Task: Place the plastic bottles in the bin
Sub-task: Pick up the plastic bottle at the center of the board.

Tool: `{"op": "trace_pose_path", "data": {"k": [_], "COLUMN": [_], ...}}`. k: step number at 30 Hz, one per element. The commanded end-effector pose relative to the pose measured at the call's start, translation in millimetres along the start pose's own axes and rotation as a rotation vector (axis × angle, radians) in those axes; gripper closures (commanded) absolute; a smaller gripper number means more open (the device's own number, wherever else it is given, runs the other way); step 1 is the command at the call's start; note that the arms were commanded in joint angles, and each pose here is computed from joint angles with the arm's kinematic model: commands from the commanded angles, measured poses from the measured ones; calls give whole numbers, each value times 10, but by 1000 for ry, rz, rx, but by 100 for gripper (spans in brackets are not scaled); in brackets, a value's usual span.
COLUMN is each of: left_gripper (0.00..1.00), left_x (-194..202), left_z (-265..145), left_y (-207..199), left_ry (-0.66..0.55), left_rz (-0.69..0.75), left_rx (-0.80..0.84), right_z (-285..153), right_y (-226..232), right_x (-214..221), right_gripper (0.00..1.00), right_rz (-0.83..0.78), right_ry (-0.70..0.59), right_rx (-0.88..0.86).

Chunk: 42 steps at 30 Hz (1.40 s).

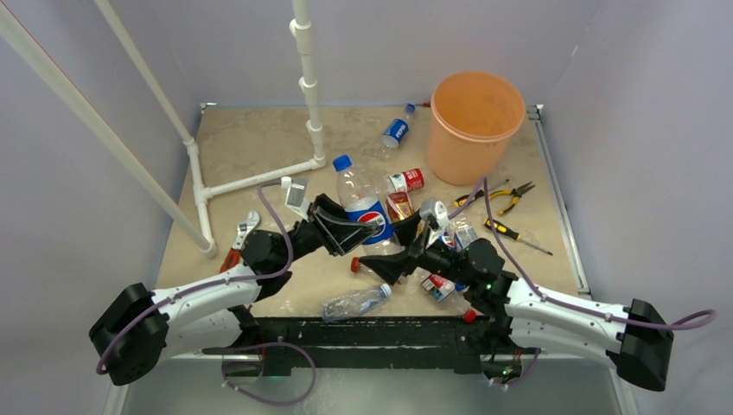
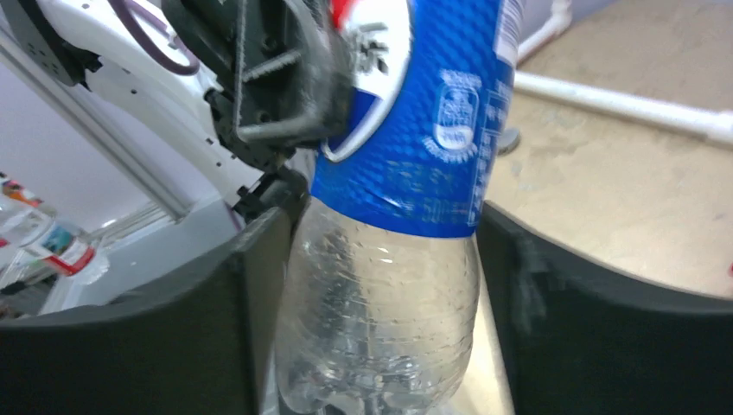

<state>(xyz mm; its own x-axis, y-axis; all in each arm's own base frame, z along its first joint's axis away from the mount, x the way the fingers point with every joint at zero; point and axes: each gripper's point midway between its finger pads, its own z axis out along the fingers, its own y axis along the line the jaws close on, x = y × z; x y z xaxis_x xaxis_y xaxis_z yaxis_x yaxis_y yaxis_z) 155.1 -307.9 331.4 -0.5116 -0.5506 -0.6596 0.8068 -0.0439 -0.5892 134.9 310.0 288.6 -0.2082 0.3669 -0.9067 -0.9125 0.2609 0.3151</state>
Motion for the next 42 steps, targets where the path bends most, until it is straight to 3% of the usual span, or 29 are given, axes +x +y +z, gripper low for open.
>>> {"op": "trace_pose_path", "data": {"k": [1, 4, 11, 15, 17, 23, 34, 42], "left_gripper": [75, 77, 80, 80, 80, 84, 85, 84], "left_x": [-247, -271, -274, -245, -215, -57, -228, 1], "left_z": [99, 67, -270, -416, -454, -527, -641, -518], "left_y": [-367, -336, 71, 127, 140, 257, 199, 294], "left_ry": [-23, -5, 49, 97, 138, 362, 408, 534], "left_rz": [104, 150, 247, 274, 289, 297, 418, 439], "left_rx": [92, 38, -269, -339, -359, -475, -521, -444], "right_z": [34, -35, -353, -471, -472, -276, -17, 153], "right_y": [-69, -43, 209, 199, 228, 287, 229, 243], "right_x": [127, -57, -687, -913, -1031, -1143, -1388, -1469], "right_gripper": [3, 1, 1, 1, 1, 1, 1, 1], "right_rz": [11, 19, -33, 64, 101, 109, 52, 28], "right_ry": [126, 136, 129, 67, 1, -8, -47, -16], "right_rx": [59, 98, 108, 184, 177, 149, 182, 183]}}
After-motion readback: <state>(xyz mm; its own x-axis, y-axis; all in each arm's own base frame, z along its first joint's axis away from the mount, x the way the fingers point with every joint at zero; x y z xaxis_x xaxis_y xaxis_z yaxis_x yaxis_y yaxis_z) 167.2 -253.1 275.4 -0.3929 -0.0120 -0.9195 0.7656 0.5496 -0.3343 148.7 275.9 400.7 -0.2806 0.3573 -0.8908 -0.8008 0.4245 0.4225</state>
